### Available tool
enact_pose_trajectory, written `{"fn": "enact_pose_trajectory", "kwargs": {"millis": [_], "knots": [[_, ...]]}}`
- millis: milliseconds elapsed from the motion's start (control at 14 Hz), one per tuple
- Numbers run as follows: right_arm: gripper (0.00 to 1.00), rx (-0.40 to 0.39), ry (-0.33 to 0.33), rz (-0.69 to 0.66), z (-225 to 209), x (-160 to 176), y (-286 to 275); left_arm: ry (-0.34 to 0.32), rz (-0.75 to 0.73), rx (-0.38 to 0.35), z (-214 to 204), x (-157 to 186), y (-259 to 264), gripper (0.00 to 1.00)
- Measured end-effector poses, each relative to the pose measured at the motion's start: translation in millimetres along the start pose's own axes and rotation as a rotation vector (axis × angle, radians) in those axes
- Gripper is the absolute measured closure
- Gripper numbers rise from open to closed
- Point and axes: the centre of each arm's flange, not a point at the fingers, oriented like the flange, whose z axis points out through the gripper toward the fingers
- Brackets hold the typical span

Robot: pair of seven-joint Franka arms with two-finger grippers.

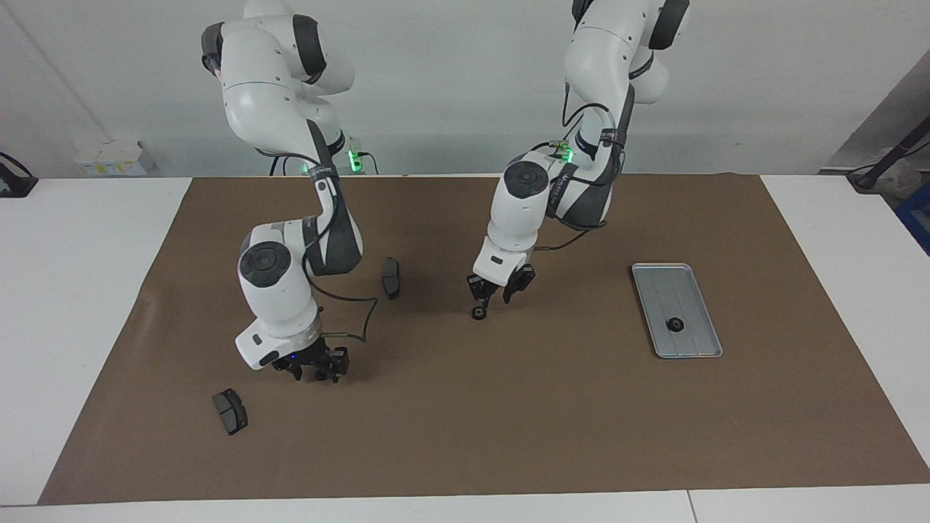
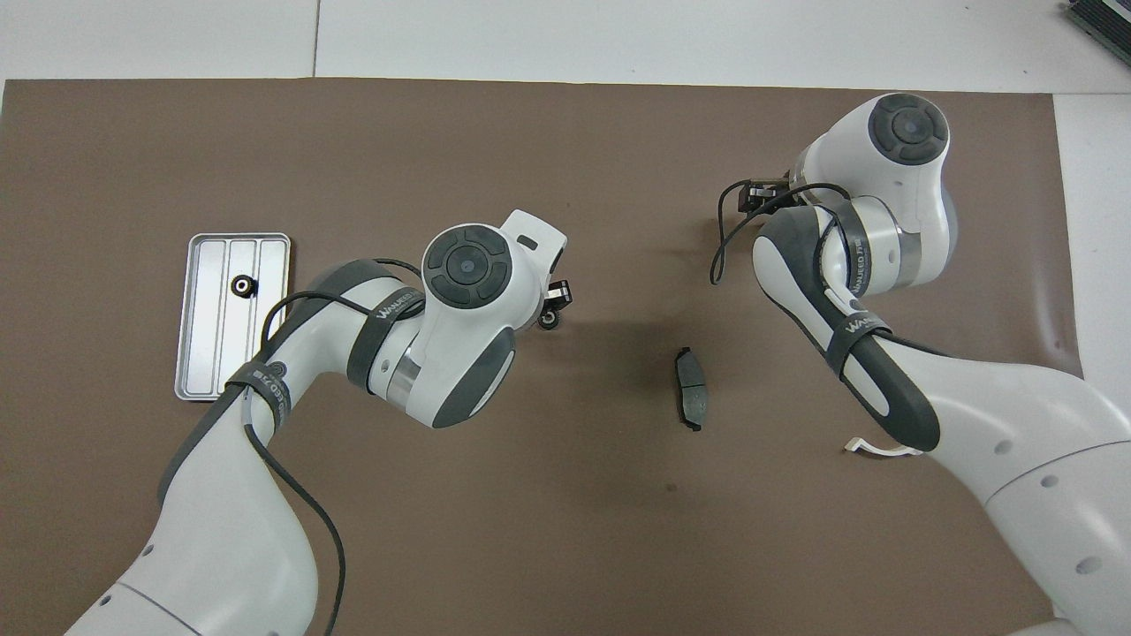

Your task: Pick bearing gear from pile to tray

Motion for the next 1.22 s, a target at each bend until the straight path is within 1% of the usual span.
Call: {"fn": "enact_pose_trajectory", "kwargs": {"millis": [143, 215, 358, 788, 859, 931, 1003, 1074, 1146, 1218], "knots": [[0.34, 0.021, -0.007, 0.011, 6.2, -1.5, -3.6, -0.005, 0.008, 0.000, 15.0, -5.5, 5.7, 0.50], [0.34, 0.034, -0.010, 0.017, 7.9, -2.6, -6.9, -0.005, 0.011, -0.001, 21.5, -7.0, 7.7, 0.51], [0.34, 0.047, -0.018, 0.017, 10.2, -5.6, -13.0, -0.008, 0.009, -0.002, 29.2, -10.1, 10.9, 0.51], [0.38, 0.044, -0.034, 0.010, 15.8, -10.1, -13.5, -0.004, -0.028, -0.010, 33.0, -7.7, 20.1, 0.51], [0.48, 0.041, -0.037, 0.009, 13.9, -9.9, -11.4, -0.007, -0.033, -0.007, 36.9, -7.0, 20.1, 0.51], [0.62, 0.040, -0.040, 0.008, 12.8, -10.1, -10.8, -0.010, -0.035, -0.005, 40.7, -6.8, 20.1, 0.51], [0.67, 0.041, -0.041, 0.007, 12.5, -10.3, -11.4, -0.013, -0.037, -0.003, 43.8, -6.7, 20.0, 0.51], [0.69, 0.041, -0.041, 0.006, 12.3, -10.5, -12.3, -0.012, -0.038, -0.004, 43.8, -6.2, 20.5, 0.51], [0.76, 0.042, -0.039, 0.006, 11.6, -10.2, -12.5, -0.011, -0.038, -0.005, 43.4, -6.1, 20.8, 0.53], [0.76, 0.043, -0.037, 0.005, 10.4, -9.6, -12.8, -0.011, -0.039, -0.005, 43.3, -6.1, 20.9, 0.54]]}}
